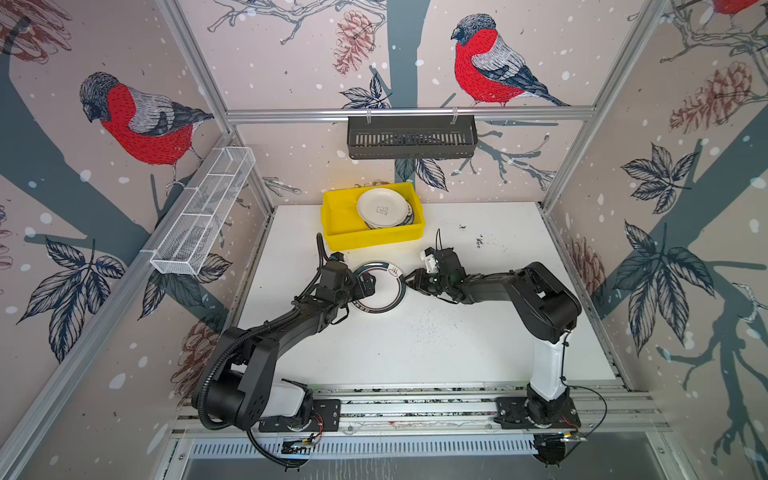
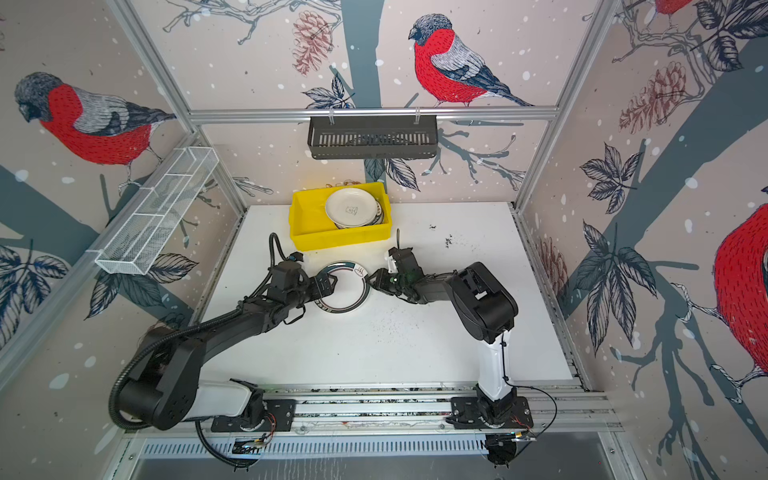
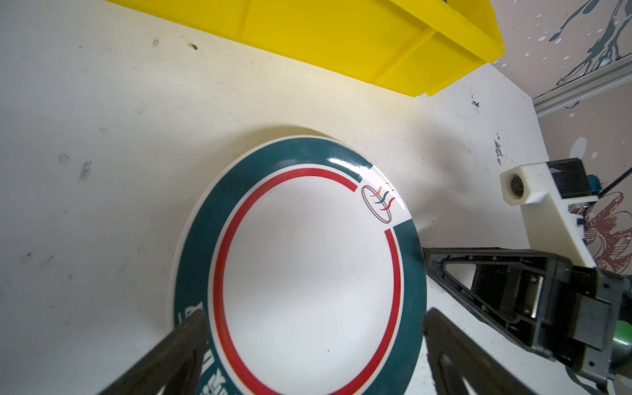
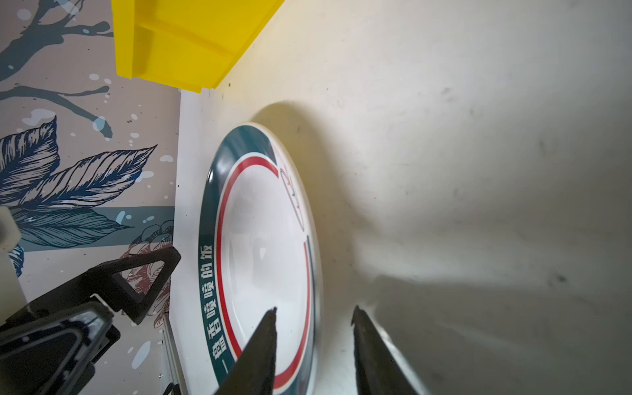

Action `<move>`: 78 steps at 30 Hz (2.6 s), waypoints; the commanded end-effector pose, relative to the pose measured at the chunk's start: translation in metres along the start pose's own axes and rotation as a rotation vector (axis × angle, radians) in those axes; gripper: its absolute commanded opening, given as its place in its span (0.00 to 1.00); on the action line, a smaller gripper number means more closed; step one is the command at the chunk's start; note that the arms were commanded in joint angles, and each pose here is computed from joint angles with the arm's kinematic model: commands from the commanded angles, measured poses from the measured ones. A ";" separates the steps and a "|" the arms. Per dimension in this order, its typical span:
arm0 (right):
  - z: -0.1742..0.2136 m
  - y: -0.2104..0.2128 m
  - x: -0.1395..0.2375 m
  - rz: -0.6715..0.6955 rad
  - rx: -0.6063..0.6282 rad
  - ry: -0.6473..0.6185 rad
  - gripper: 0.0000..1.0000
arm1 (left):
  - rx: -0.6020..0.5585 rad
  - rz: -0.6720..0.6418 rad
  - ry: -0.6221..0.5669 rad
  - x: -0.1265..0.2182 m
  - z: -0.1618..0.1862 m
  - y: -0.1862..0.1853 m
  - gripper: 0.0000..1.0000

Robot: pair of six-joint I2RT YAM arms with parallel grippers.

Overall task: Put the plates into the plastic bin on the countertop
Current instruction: 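Grip the green-and-red-rimmed plate edge with the right gripper and tilt it upright, then carry the upright green-and-red-rimmed plate to the yellow bin with the right gripper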

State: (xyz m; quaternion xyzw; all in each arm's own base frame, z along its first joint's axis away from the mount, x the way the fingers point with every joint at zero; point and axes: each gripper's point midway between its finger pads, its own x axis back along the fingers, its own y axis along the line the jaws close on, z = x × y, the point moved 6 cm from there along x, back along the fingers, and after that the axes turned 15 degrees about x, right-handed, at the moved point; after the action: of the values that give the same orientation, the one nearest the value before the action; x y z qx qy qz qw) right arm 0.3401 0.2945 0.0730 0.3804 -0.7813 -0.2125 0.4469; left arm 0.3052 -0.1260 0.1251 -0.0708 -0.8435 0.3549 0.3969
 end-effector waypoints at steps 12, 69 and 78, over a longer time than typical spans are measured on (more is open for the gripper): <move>-0.009 -0.008 -0.013 0.093 0.048 -0.013 0.27 | -0.058 0.048 -0.048 -0.007 -0.015 -0.015 0.97; -0.113 0.027 0.185 0.399 0.195 -0.404 0.00 | -0.163 0.118 -0.151 0.007 -0.013 -0.009 0.97; -0.159 0.040 0.162 0.244 0.172 -0.462 0.00 | -0.156 0.118 -0.151 0.009 -0.012 -0.008 0.97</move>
State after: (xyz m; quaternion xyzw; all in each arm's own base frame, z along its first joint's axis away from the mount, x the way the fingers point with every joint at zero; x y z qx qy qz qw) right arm 0.3976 0.1824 0.2450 0.2299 -0.9180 -0.1391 0.2916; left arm 0.3066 -0.1203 0.1334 -0.1147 -0.8886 0.3060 0.3219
